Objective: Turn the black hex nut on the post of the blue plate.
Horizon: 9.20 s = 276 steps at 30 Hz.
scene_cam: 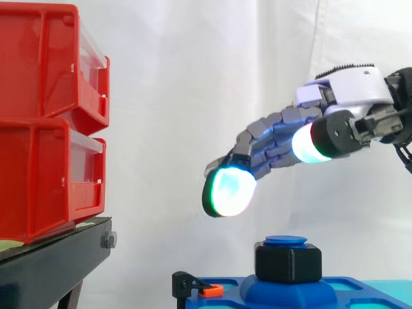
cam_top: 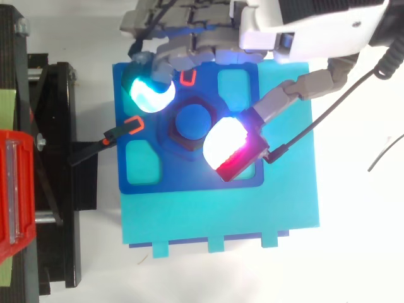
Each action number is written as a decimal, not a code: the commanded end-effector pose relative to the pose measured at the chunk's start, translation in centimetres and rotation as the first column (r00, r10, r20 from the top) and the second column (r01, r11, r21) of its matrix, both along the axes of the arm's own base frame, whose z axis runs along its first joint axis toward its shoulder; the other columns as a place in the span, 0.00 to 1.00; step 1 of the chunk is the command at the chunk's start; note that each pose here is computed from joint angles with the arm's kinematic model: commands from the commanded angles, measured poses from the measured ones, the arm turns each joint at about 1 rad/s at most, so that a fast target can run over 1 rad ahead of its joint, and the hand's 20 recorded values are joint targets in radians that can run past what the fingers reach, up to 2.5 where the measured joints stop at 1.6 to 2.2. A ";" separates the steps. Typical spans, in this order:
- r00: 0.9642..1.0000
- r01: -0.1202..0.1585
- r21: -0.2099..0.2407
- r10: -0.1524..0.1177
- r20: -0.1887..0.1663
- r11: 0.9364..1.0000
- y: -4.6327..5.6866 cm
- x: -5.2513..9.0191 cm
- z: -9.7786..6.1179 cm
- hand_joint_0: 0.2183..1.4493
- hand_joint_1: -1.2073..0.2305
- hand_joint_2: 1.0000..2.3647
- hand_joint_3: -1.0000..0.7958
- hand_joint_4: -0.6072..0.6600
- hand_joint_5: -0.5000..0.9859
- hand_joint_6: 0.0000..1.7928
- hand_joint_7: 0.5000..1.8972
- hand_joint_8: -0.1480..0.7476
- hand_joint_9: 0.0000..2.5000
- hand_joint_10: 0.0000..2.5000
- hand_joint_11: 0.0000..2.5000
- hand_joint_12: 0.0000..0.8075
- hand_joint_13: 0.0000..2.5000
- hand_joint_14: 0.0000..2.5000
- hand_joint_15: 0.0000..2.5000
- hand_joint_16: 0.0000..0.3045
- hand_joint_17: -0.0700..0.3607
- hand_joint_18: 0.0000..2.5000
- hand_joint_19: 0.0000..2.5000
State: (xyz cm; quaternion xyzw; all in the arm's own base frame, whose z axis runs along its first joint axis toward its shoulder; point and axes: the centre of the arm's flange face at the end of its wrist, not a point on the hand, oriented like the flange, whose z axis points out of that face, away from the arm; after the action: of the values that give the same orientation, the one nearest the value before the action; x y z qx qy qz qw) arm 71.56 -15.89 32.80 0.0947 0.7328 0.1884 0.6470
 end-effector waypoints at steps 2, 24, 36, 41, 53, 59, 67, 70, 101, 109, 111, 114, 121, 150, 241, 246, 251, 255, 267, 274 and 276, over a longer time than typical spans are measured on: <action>1.000 0.012 -0.006 -0.012 0.004 1.000 0.5 0.3 0.2 0.20 0.59 0.00 0.28 0.64 0.20 0.28 0.21 0.43 0.09 0.00 0.00 0.44 0.08 0.00 0.00 0.17 0.43 0.00 0.00; 0.999 0.007 -0.152 -0.013 -0.035 0.988 5.0 0.7 -0.3 0.20 0.59 0.00 0.28 0.64 0.20 0.28 0.21 0.43 0.09 0.00 0.00 0.44 0.08 0.00 0.00 0.17 0.43 0.00 0.00; 0.998 0.016 -0.165 -0.026 -0.057 0.986 5.9 0.3 -2.5 0.20 0.59 0.00 0.28 0.64 0.20 0.28 0.21 0.43 0.09 0.00 0.00 0.44 0.08 0.00 0.00 0.17 0.43 0.00 0.00; 0.998 0.013 -0.164 -0.023 -0.059 0.986 6.0 0.2 -2.6 0.21 0.59 0.00 0.28 0.64 0.20 0.28 0.21 0.44 0.09 0.00 0.00 0.44 0.08 0.00 0.00 0.17 0.43 0.00 0.00; 0.998 0.012 -0.167 -0.022 -0.058 0.986 6.0 0.2 -2.6 0.21 0.59 0.00 0.28 0.64 0.20 0.28 0.21 0.43 0.09 0.00 0.00 0.44 0.08 0.00 0.00 0.17 0.43 0.00 0.00; 0.999 0.014 -0.168 -0.022 -0.046 0.986 6.0 0.4 -2.5 0.20 0.59 0.00 0.28 0.64 0.20 0.28 0.21 0.43 0.09 0.00 0.00 0.44 0.08 0.00 0.00 0.17 0.43 0.00 0.00; 0.999 0.014 -0.179 -0.021 -0.034 0.984 6.0 0.5 -2.4 0.20 0.59 0.00 0.28 0.64 0.20 0.28 0.21 0.43 0.09 0.00 0.00 0.44 0.08 0.00 0.00 0.17 0.43 0.00 0.00; 0.999 0.014 -0.179 -0.021 -0.035 0.984 6.0 0.5 -2.5 0.20 0.59 0.00 0.28 0.64 0.20 0.28 0.21 0.43 0.09 0.00 0.00 0.44 0.08 0.00 0.00 0.17 0.43 0.00 0.00; 0.999 0.023 -0.178 -0.028 -0.029 0.984 5.1 0.1 -3.8 0.21 0.59 0.00 0.28 0.64 0.20 0.28 0.22 0.43 0.09 0.00 0.00 0.44 0.08 0.00 0.00 0.17 0.43 0.00 0.00; 0.999 0.024 -0.181 -0.030 -0.030 0.983 4.9 0.0 -3.8 0.21 0.59 0.00 0.28 0.64 0.20 0.28 0.21 0.43 0.09 0.00 0.00 0.44 0.08 0.00 0.01 0.17 0.43 0.00 0.01; 0.999 0.023 -0.180 -0.030 -0.032 0.983 4.7 -0.1 -3.8 0.21 0.59 0.00 0.28 0.64 0.20 0.28 0.21 0.43 0.09 0.00 0.00 0.44 0.08 0.00 0.01 0.17 0.43 0.00 0.01; 0.999 0.022 -0.180 -0.028 -0.032 0.983 4.7 -0.1 -3.8 0.21 0.59 0.00 0.28 0.64 0.20 0.28 0.21 0.43 0.09 0.00 0.00 0.43 0.08 0.00 0.01 0.17 0.43 0.00 0.01; 0.999 0.022 -0.179 -0.028 -0.032 0.984 4.2 -0.1 -3.9 0.21 0.59 0.00 0.28 0.64 0.20 0.28 0.21 0.43 0.10 0.00 0.00 0.43 0.08 0.00 0.01 0.17 0.43 0.00 0.01; 1.000 0.004 -0.170 -0.007 -0.018 0.985 2.1 -0.6 -3.7 0.21 0.59 0.00 0.28 0.64 0.20 0.28 0.21 0.44 0.10 0.00 0.00 0.43 0.08 0.00 0.01 0.16 0.42 0.00 0.01; 0.999 0.002 -0.246 0.007 0.036 0.969 6.1 0.8 -3.5 0.26 0.25 0.00 0.28 0.60 0.19 0.28 0.32 0.38 0.07 0.00 0.00 0.41 0.05 0.00 0.00 0.16 0.41 0.00 0.00; 0.999 0.001 -0.249 0.007 0.032 0.968 6.1 0.8 -3.8 0.26 0.26 0.00 0.28 0.60 0.19 0.28 0.33 0.38 0.07 0.00 0.00 0.41 0.05 0.00 0.00 0.16 0.41 0.00 0.00; 1.000 -0.003 -0.249 0.005 0.010 0.969 6.0 1.2 -5.7 0.26 0.28 0.00 0.28 0.61 0.19 0.28 0.33 0.39 0.07 0.00 0.00 0.41 0.05 0.00 0.00 0.16 0.41 0.00 0.00; 1.000 -0.005 -0.247 0.007 0.007 0.969 6.1 1.2 -5.7 0.26 0.29 0.00 0.28 0.61 0.19 0.28 0.33 0.39 0.07 0.00 0.00 0.41 0.05 0.00 0.00 0.15 0.41 0.00 0.00; 1.000 -0.008 -0.247 0.011 0.011 0.969 6.1 1.2 -5.5 0.26 0.31 0.00 0.28 0.61 0.19 0.28 0.33 0.39 0.08 0.00 0.00 0.41 0.05 0.00 0.00 0.15 0.41 0.00 0.00; 0.999 -0.011 -0.250 0.020 0.032 0.968 6.2 1.7 -4.4 0.25 0.32 0.00 0.28 0.62 0.19 0.28 0.33 0.40 0.08 0.00 0.00 0.42 0.06 0.00 0.00 0.15 0.41 0.00 0.00; 0.999 -0.018 -0.261 0.027 0.033 0.965 6.3 1.7 -4.2 0.25 0.32 0.00 0.28 0.62 0.19 0.28 0.33 0.40 0.08 0.00 0.00 0.42 0.06 0.00 0.00 0.15 0.41 0.00 0.00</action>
State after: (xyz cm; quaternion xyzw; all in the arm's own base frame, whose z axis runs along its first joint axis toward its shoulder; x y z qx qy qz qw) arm 73.17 -9.64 28.24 0.0029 0.7415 0.1009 0.6633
